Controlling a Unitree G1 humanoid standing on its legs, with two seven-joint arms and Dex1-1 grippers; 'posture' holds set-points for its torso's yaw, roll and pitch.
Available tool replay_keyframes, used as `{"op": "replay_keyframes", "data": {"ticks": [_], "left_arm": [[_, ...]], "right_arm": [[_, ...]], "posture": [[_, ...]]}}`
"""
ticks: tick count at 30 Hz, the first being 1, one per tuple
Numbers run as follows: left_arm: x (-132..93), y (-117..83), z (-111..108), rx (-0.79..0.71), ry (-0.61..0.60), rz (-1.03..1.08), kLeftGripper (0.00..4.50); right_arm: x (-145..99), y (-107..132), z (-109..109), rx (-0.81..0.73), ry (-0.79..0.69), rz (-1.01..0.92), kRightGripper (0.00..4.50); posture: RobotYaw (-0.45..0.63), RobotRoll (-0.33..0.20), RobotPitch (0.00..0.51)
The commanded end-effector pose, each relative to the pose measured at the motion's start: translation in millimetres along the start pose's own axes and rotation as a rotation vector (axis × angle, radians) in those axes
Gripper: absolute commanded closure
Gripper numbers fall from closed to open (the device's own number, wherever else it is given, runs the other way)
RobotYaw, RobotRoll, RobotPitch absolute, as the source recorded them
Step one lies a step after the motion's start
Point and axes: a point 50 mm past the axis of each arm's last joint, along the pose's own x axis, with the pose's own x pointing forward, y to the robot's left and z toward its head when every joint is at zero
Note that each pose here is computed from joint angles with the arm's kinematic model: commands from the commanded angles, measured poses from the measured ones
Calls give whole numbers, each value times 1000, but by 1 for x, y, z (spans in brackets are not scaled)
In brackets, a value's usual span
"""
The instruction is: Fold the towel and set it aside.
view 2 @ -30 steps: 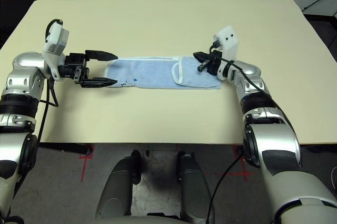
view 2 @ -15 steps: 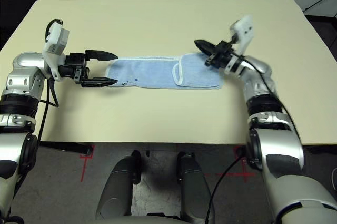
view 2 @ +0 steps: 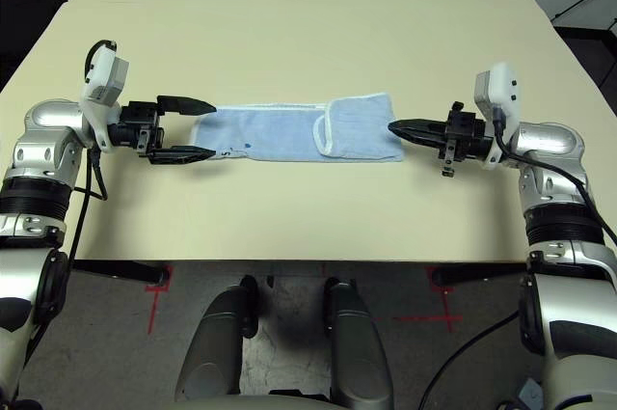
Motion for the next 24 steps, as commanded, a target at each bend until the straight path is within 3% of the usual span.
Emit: {"op": "replay_keyframes", "data": {"ticks": [1, 5, 14, 17, 24], "left_arm": [[1, -3, -1, -2, -7, -9, 0], [0, -2, -2, 3, -6, 2, 0], [-11, 3, 4, -22, -59, 124, 0], [-15, 3, 3, -34, -55, 173, 0], [-15, -18, -3, -133, -137, 245, 0]], "right_arm": [[-7, 1, -2, -28, 44, 8, 4486], [-14, 1, -2, -47, 57, 7, 3508], [-50, 9, -1, -34, 72, -21, 156], [-51, 12, -6, -36, 71, -33, 25], [-40, 13, -13, -2, 14, -54, 25]], "posture": [[-9, 0, 214], [-10, 0, 212], [-20, 0, 209], [-25, 0, 209], [-2, 0, 216]]}}
